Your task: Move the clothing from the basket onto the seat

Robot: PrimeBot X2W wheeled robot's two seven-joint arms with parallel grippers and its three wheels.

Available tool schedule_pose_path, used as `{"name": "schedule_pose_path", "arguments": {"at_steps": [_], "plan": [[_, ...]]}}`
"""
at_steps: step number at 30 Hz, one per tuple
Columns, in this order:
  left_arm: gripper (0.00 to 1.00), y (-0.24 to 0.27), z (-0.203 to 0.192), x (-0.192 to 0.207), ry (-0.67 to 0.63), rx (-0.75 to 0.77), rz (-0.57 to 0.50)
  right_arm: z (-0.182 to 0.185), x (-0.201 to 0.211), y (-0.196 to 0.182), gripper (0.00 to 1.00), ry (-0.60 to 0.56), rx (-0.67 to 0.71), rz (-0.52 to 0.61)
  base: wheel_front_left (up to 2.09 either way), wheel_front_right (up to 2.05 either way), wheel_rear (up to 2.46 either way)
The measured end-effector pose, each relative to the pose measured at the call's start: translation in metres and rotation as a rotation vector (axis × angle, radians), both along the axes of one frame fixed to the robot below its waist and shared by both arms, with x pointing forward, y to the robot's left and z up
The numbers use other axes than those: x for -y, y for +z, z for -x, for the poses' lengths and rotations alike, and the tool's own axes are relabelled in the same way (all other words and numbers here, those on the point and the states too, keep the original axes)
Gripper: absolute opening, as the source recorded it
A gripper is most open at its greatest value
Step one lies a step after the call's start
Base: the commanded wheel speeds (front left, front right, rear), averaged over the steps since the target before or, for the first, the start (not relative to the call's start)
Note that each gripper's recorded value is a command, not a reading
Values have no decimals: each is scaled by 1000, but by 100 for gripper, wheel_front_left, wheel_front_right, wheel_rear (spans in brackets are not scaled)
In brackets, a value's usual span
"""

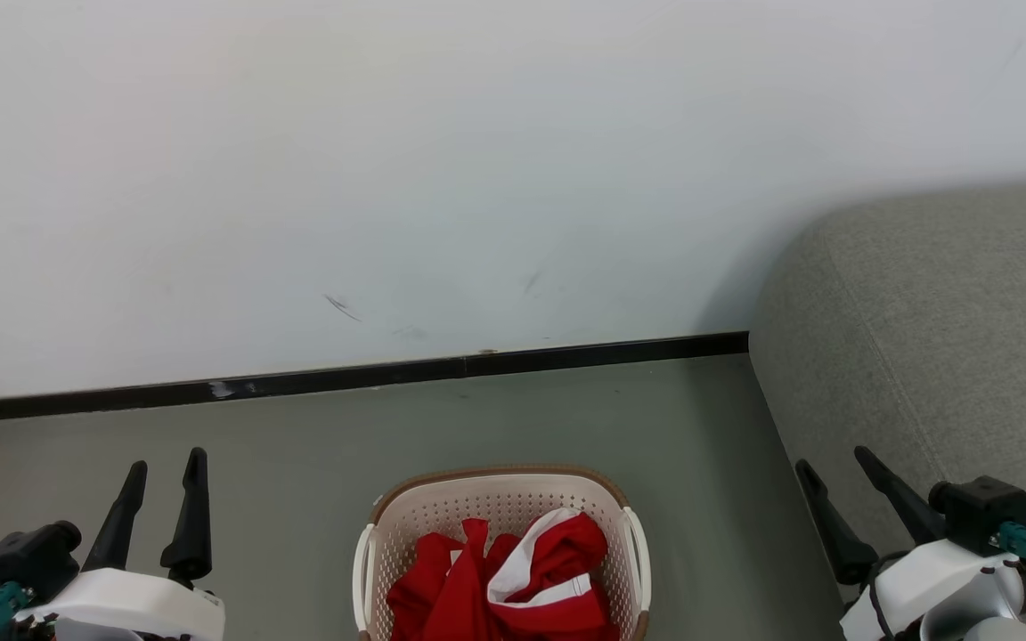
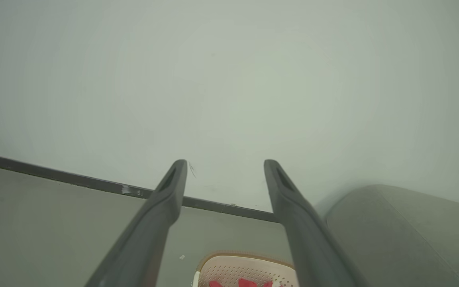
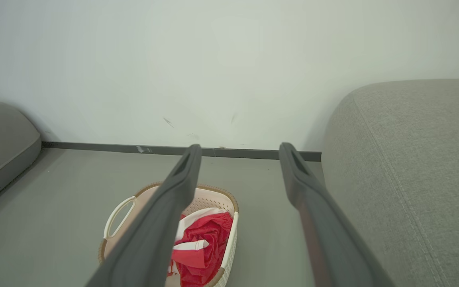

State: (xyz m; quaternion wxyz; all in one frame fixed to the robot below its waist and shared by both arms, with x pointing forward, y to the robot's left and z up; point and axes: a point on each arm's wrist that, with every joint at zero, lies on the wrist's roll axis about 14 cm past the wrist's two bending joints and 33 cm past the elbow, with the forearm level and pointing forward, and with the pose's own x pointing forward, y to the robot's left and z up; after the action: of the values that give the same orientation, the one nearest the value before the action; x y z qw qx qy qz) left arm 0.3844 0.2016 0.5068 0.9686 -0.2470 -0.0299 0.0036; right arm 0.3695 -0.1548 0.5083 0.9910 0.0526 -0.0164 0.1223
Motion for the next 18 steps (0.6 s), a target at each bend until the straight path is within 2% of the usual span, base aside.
{"name": "schedule_pose_path", "arguments": {"at_steps": [9,18], "plan": [[100,9,3,0,-4,37,-128,5,-1,2,100,14,45,124,0,0,0],[100,5,5,-4,11,25,-141,8,12,-9,100,-34,9,117,0,0,0]]}}
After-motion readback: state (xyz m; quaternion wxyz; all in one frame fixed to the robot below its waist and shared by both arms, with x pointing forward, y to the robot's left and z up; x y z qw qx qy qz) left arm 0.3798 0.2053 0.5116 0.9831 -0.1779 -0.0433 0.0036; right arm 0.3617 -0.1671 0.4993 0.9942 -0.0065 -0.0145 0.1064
